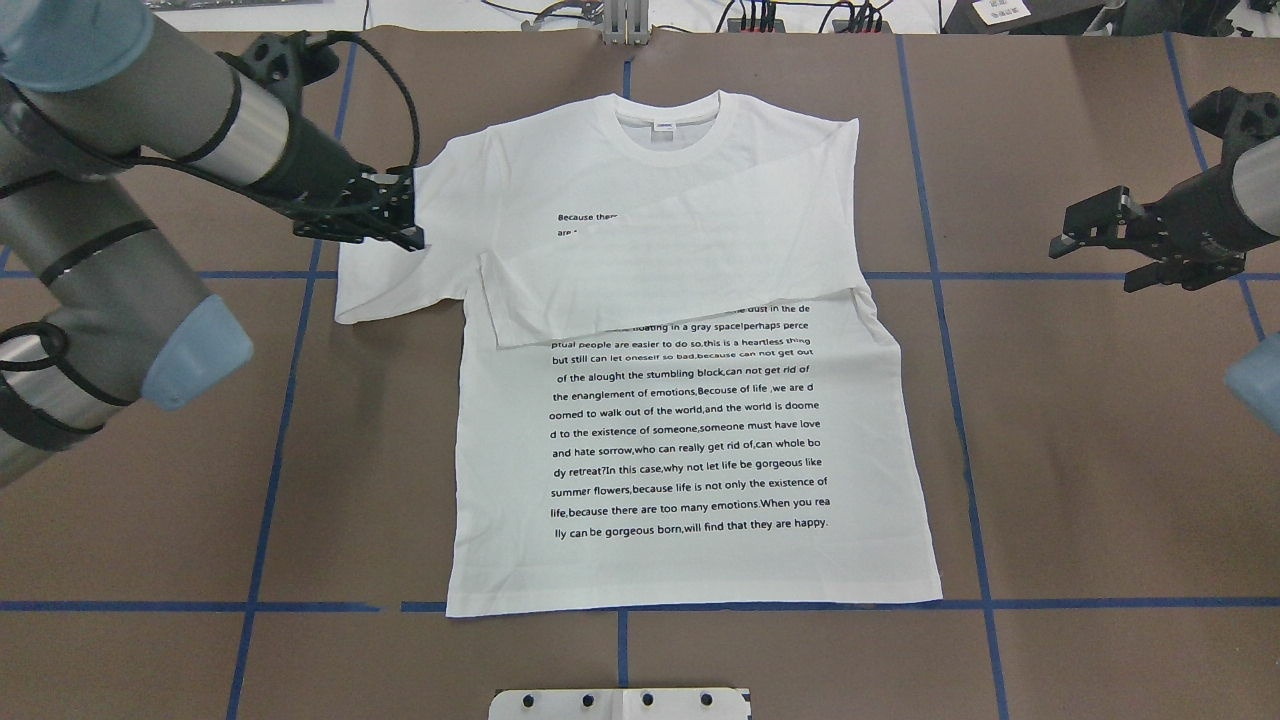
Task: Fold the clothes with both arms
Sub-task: 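Lift the other sleeve and fold it across the shirt with the left gripper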
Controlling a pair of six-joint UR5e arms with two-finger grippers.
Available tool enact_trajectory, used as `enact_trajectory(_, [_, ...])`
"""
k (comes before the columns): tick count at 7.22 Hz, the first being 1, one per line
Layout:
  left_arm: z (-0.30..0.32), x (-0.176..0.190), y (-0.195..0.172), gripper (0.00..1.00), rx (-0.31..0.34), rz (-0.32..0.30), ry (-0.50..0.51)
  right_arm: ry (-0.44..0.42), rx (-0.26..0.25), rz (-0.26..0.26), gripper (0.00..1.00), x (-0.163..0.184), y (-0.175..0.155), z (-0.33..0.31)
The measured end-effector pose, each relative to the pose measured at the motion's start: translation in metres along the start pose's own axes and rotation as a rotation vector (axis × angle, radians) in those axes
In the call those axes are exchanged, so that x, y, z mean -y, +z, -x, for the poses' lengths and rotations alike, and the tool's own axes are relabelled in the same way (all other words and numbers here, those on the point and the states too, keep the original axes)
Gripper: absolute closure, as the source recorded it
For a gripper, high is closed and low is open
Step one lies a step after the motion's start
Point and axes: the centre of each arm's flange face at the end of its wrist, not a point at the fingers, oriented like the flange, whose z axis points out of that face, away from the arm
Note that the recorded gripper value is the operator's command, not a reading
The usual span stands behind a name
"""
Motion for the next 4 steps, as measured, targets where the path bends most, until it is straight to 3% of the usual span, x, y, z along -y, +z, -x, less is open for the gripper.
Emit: enact_trajectory(4, [-0.207, -0.043, 0.1, 1.0, -0.103, -0.062, -0.143, -0.007, -0.015, -0.011, 0.0, 0.005, 0.0, -0.012])
